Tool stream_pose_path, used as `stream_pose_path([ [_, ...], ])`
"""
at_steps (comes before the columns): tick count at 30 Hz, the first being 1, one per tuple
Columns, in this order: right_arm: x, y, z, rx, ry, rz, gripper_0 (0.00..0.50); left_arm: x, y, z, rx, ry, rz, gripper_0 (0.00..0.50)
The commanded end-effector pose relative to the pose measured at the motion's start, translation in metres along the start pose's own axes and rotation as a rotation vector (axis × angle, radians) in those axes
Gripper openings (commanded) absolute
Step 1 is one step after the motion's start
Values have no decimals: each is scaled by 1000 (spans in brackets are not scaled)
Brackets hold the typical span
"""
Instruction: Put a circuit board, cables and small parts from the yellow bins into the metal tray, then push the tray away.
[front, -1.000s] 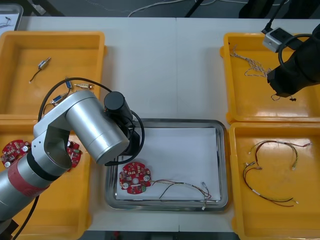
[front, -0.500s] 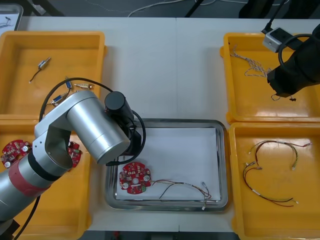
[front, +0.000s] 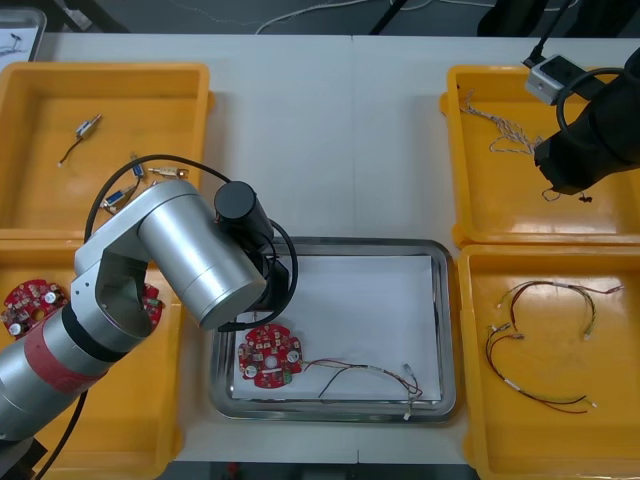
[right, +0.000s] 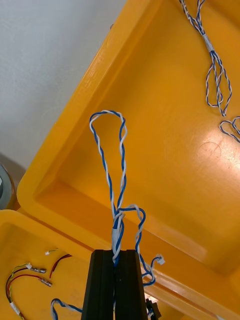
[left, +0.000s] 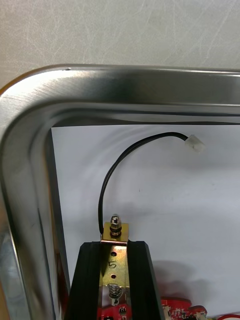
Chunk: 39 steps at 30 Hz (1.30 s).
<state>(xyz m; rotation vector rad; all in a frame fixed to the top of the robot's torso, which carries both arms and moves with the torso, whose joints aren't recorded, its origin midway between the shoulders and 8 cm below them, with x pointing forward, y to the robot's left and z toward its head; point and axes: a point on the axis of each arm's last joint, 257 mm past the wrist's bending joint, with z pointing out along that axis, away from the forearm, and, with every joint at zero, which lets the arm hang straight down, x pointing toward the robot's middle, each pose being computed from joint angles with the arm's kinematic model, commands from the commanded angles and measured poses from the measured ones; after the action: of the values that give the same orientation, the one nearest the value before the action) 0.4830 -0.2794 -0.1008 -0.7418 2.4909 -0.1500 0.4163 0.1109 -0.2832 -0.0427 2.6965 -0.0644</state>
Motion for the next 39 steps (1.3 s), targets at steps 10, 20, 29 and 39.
stream_pose_path([
  [10, 0, -17, -18, 42, -29, 28, 0, -14, -22, -12, 42, -38, 34, 451],
  [20, 0, -17, -18, 42, -29, 28, 0, -41, -31, -53, 95, -49, 23, 473],
  [29, -4, -3, -12, 9, -33, 20, 0, -73, -3, -112, 73, -65, 34, 494],
  [39, -17, 27, -15, 3, -50, -106, 0, -120, 53, -153, 39, -165, 6, 500],
])
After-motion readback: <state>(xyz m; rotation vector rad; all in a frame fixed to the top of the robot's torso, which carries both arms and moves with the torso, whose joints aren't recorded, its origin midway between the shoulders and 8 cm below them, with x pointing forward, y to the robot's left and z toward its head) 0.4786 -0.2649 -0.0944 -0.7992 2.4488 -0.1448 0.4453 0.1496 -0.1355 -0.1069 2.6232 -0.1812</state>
